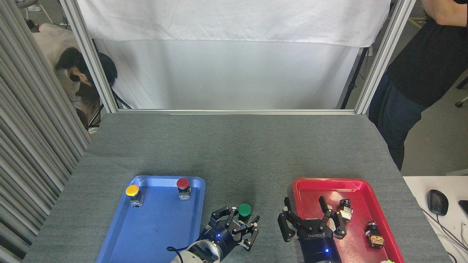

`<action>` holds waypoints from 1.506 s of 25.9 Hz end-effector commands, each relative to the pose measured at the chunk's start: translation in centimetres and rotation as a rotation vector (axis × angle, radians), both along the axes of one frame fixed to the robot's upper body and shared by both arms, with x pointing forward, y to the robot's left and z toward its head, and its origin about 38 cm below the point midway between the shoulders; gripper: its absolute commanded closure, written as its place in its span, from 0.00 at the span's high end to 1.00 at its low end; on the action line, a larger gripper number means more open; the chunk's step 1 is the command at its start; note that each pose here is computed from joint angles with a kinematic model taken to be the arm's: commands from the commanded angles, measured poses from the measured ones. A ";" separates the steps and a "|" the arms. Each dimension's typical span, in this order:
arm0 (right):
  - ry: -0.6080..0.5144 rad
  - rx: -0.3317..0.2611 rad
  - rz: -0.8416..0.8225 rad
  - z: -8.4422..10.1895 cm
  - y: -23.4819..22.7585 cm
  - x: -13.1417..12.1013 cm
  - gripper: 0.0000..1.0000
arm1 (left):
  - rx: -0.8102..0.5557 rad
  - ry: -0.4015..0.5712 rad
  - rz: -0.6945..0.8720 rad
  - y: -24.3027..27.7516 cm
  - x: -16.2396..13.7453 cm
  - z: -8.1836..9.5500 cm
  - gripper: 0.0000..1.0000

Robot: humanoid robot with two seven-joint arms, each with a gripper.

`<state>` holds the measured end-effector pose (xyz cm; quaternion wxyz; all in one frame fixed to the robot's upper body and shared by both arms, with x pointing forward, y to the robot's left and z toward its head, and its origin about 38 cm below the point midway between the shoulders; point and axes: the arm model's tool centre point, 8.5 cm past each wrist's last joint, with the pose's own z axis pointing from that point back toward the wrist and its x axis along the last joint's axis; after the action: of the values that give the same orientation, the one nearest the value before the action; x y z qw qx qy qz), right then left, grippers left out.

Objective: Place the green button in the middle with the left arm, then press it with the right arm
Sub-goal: 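Release the green button on the table and withdraw the left hand, then move the right hand over the green button and press down on it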

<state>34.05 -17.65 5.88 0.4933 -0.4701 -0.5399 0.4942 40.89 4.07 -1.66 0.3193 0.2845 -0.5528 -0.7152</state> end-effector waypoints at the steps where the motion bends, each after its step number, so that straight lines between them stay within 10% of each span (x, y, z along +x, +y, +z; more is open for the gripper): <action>1: 0.006 0.000 0.001 -0.2 0.1 0.0 0.98 | -0.028 -0.014 -0.007 -0.5 -0.5 0.6 0.99; 10: 0.020 0.007 0.035 -0.7 1.4 -0.1 0.80 | -0.217 -0.260 0.254 8.6 -5.9 8.3 0.99; 14: 0.042 -0.001 0.090 -1.4 2.7 -0.2 0.34 | -0.148 -0.267 0.352 14.5 -7.4 8.2 0.99; 19: 0.069 -0.046 0.138 -2.2 6.4 1.5 0.04 | -0.062 -0.162 0.518 21.0 -8.7 6.6 0.99; 39: 0.225 -0.083 0.246 -7.0 13.0 2.3 0.00 | -0.183 -0.152 0.604 21.5 -9.3 6.8 0.99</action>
<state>36.47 -4.80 -0.30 0.4630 -0.3672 -0.5208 0.6161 31.53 25.53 4.98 0.5011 0.4570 -0.5262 -0.5130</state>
